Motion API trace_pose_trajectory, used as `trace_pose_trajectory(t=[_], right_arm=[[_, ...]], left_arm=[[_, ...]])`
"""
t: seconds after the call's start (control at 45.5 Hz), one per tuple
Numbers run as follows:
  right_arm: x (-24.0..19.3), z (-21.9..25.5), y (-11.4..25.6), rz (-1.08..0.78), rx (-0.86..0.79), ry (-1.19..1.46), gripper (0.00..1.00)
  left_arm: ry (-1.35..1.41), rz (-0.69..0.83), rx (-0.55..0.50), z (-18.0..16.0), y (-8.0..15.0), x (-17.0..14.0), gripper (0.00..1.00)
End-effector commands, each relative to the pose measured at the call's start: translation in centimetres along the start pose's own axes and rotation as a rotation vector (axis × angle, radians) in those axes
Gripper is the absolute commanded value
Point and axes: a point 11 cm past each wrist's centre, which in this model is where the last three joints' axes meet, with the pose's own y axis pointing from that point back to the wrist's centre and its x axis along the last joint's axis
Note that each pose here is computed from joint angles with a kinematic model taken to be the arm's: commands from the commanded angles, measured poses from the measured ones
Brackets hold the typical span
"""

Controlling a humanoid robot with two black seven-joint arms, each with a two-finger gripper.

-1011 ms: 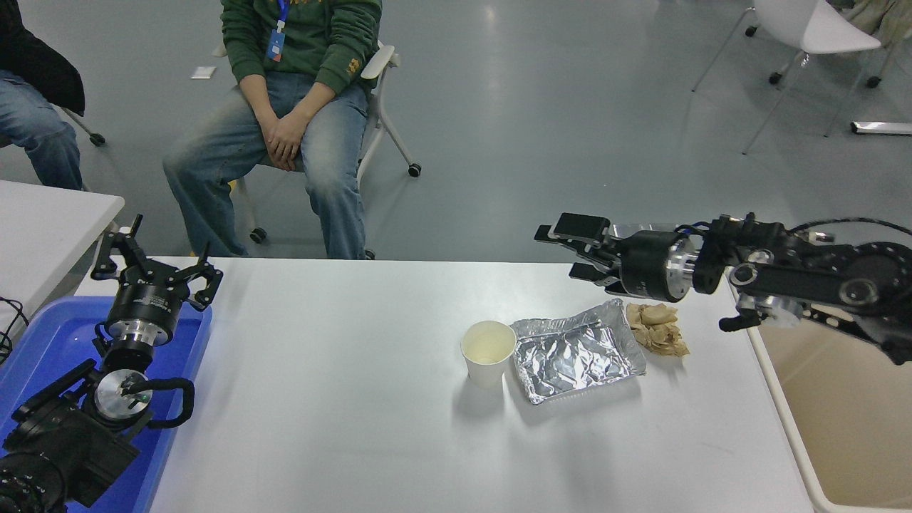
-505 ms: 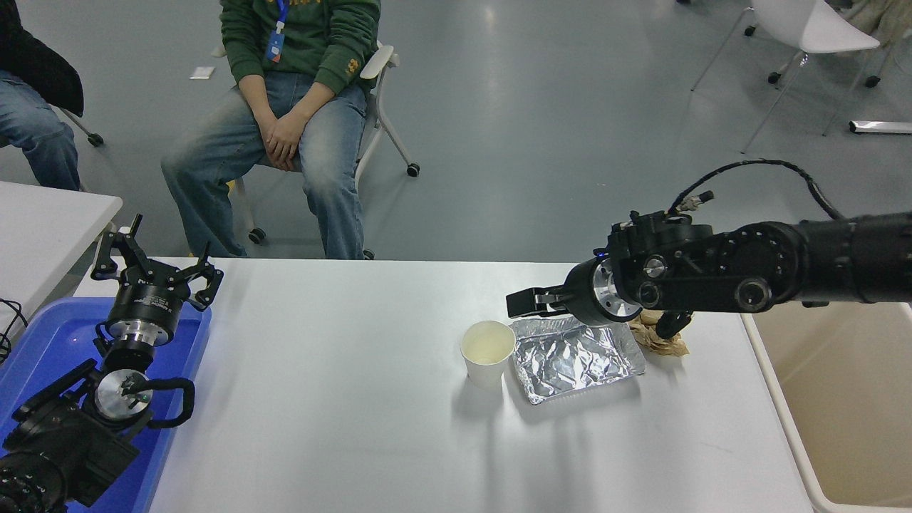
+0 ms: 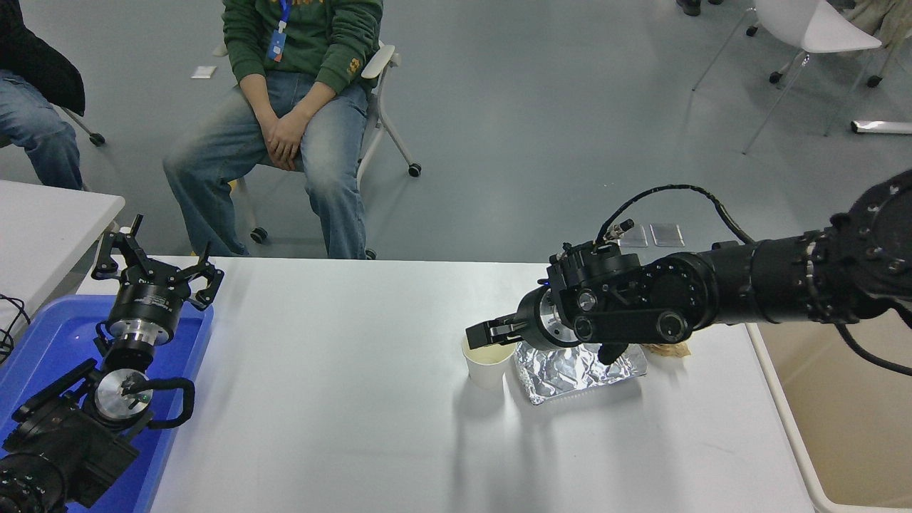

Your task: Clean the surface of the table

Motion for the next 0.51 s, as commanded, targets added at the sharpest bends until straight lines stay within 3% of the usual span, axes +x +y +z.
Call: trace_pose_trajectory(t=[0.0,0.352,0.484], right_arm=[[-0.5,0.9,-1.5,0.030,-0.014,-0.056,0.98],[-0.3,1.8,-2.1,0.095,-0.023,-0.098,0.97],[-0.9,2.1,-2.3,0.089,-0.016,-0.107,0.92]], left_arm=[[0.000,0.000,0.000,0.0,0.0,0.0,1.00],[0.000,-0.001,0.000,0.0,0.0,0.0,1.00],[0.000,0.000,0.000,0.0,0.0,0.0,1.00]])
